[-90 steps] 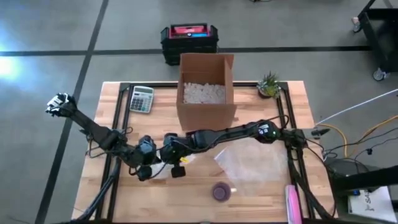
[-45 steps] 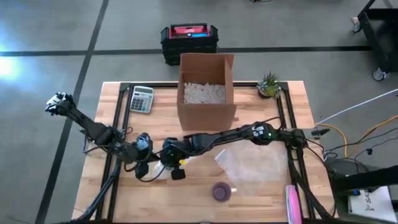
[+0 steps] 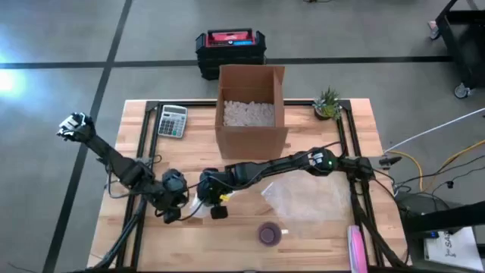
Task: Wrap mug
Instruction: Wrap the yellow mug with bubble wrap
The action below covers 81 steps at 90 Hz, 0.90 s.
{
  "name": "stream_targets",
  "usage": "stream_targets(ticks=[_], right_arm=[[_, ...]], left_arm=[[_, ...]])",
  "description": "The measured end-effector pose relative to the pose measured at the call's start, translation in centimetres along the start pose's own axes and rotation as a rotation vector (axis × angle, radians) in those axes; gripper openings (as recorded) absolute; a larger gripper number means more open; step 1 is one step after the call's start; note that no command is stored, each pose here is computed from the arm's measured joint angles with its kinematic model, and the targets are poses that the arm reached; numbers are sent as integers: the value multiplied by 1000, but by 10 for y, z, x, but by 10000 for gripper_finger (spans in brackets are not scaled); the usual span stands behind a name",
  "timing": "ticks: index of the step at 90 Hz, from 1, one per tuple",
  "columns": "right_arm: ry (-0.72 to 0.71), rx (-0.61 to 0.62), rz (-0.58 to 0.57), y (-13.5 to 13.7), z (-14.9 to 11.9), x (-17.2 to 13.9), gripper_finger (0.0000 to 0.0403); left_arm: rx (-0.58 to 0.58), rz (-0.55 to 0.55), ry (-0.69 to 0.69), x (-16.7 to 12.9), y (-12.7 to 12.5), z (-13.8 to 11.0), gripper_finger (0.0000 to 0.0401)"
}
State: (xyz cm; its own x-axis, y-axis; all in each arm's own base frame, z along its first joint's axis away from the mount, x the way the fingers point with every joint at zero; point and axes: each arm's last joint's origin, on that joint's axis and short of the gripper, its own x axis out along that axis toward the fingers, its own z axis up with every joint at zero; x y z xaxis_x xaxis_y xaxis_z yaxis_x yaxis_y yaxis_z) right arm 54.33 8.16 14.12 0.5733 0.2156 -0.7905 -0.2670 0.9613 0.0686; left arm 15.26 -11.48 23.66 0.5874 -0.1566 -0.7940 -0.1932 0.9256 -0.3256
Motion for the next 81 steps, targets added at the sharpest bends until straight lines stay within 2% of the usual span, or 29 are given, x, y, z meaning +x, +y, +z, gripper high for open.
stream_targets(ticks=[7, 18, 33, 42, 54, 69, 81], right_arm=[[-7, 0, -1, 0, 1, 0, 0], [-11, 0, -1, 0, 1, 0, 0], [-17, -1, -3, 0, 1, 1, 0], [-17, -2, -2, 0, 1, 1, 0], [-21, -3, -3, 0, 2, 1, 0], [-25, -8, -4, 1, 2, 1, 0], [-19, -12, -3, 1, 10, -14, 0]], left_arm=[[-2, -67, -35, 8, -6, -3, 0], [8, -88, -79, 22, -8, -7, 0], [33, 0, -198, 25, -4, -4, 0], [55, 1, -257, 22, -5, -1, 0], [56, 26, -280, 24, -2, 0, 0], [14, 65, -277, 44, 9, -7, 0], [9, 65, -282, 49, 11, -10, 0]])
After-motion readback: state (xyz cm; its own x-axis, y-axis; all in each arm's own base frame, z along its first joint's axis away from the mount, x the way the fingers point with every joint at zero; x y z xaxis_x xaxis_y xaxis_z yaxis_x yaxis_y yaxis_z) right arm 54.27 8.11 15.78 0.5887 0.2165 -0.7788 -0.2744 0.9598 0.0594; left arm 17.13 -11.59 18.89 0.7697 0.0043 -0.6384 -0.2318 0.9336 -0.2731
